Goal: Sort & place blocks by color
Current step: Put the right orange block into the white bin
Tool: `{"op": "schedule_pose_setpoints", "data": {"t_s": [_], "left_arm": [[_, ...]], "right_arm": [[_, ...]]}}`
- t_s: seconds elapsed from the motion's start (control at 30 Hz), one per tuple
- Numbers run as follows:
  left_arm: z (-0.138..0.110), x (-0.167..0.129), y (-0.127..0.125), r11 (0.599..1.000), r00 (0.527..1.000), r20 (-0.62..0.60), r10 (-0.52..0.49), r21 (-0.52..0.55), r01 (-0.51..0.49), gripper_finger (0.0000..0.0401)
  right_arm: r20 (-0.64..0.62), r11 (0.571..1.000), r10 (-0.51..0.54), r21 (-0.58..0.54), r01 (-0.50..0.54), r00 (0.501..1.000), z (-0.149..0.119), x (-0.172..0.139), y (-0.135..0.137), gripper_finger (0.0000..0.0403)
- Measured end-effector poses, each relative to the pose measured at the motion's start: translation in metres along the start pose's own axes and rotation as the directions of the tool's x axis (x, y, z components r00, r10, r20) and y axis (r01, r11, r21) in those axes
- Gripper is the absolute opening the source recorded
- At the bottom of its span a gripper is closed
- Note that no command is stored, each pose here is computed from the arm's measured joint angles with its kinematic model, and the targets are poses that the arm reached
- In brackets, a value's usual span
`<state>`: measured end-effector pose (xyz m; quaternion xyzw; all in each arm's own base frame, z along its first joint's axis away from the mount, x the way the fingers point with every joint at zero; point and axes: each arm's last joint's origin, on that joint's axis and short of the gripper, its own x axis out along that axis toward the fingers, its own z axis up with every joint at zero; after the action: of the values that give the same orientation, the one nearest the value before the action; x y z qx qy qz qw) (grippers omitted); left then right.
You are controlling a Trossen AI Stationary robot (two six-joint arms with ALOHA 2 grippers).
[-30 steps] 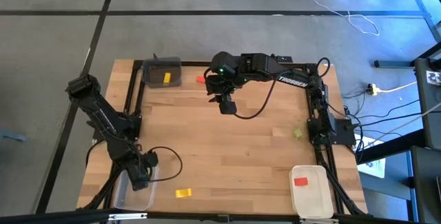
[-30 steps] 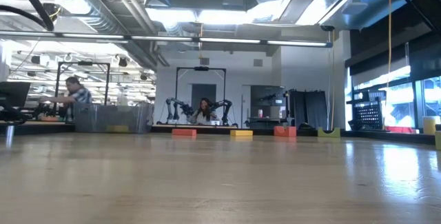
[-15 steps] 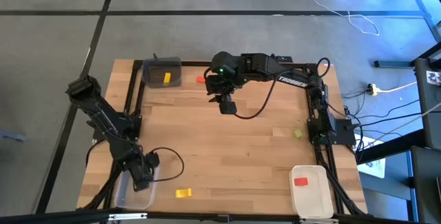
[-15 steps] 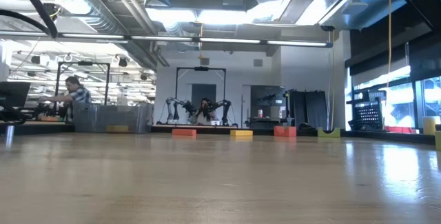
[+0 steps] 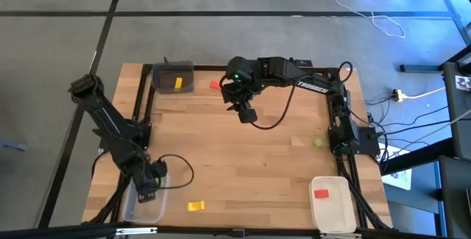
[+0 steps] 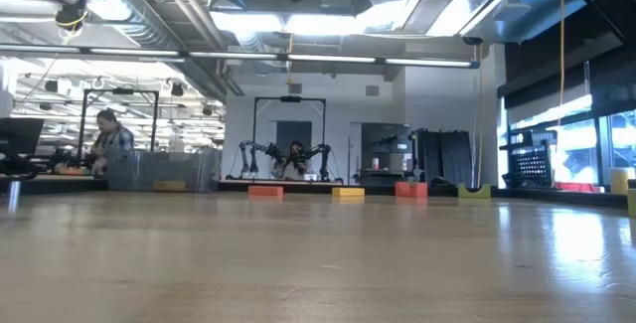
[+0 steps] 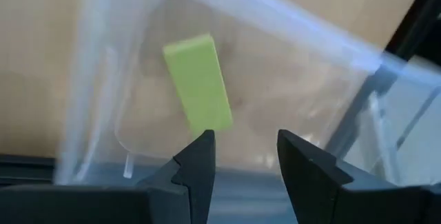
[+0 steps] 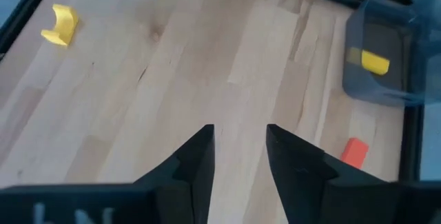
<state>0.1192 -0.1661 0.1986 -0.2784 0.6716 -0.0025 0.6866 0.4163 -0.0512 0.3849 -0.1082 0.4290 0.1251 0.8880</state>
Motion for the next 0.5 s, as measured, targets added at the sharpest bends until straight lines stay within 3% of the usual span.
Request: {"op": "schedule_pose_setpoints", "data": {"t_s": [0.2, 0.5], "left_arm": [[0.006, -0.032, 0.008, 0.992, 0.973, 0.207, -0.101, -0.047, 0.113, 0.0147], [0.025, -0.076, 0.034, 0.973, 0.863, 0.482, -0.152, -0.081, 0.217, 0.0147]], "right_arm": [[0.008, 0.985, -0.003, 0.171, 0.002, 1.0, 0.001, 0.0, 0.0, 0.0134], [0.014, 0.98, -0.006, 0.2, 0.003, 1.0, 0.001, 0.0, -0.001, 0.0134]]}}
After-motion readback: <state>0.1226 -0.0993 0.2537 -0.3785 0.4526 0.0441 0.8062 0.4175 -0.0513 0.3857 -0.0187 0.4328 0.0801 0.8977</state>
